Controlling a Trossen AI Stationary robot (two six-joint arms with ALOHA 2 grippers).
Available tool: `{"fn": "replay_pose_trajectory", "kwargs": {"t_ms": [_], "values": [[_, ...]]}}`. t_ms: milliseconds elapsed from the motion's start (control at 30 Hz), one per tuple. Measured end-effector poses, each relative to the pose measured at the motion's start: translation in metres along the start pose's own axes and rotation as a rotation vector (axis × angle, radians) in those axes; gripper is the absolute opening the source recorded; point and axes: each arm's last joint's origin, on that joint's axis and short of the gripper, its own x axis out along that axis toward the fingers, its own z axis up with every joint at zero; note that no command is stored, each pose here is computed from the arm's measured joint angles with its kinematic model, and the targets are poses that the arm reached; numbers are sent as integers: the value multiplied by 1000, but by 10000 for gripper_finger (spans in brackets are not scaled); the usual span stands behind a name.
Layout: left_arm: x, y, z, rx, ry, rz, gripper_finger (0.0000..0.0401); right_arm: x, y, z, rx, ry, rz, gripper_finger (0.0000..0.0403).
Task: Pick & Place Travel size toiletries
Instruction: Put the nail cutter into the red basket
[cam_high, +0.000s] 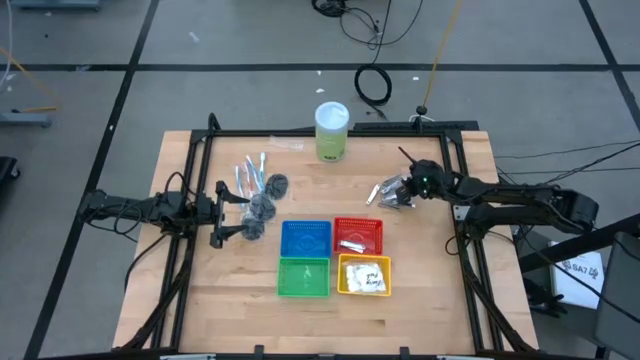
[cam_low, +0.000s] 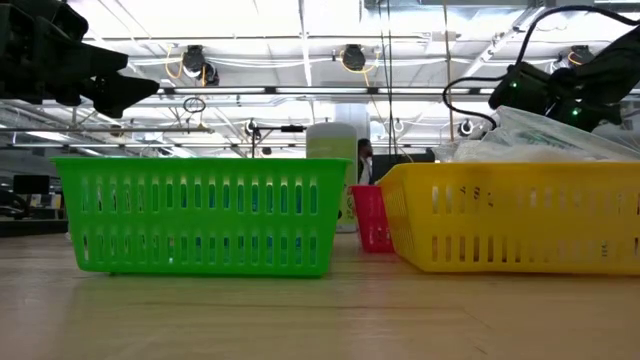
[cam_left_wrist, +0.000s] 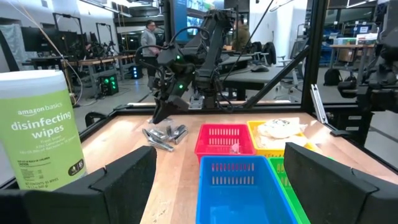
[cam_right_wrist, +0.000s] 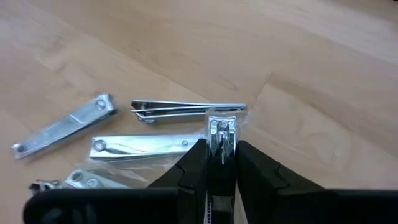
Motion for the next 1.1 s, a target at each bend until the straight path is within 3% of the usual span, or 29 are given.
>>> {"fn": "replay_pose_trajectory", "kwargs": {"t_ms": [267,533,1100], "values": [[0,0,0,0,-1,0,347,-2,7,8,-3,-53,132,59],[0,0,0,0,0,0,347,-7,24,16,-91,-142,335,59],[0,0,0,0,-1,0,347,-22,57,13,-205,-241,536,59]]}}
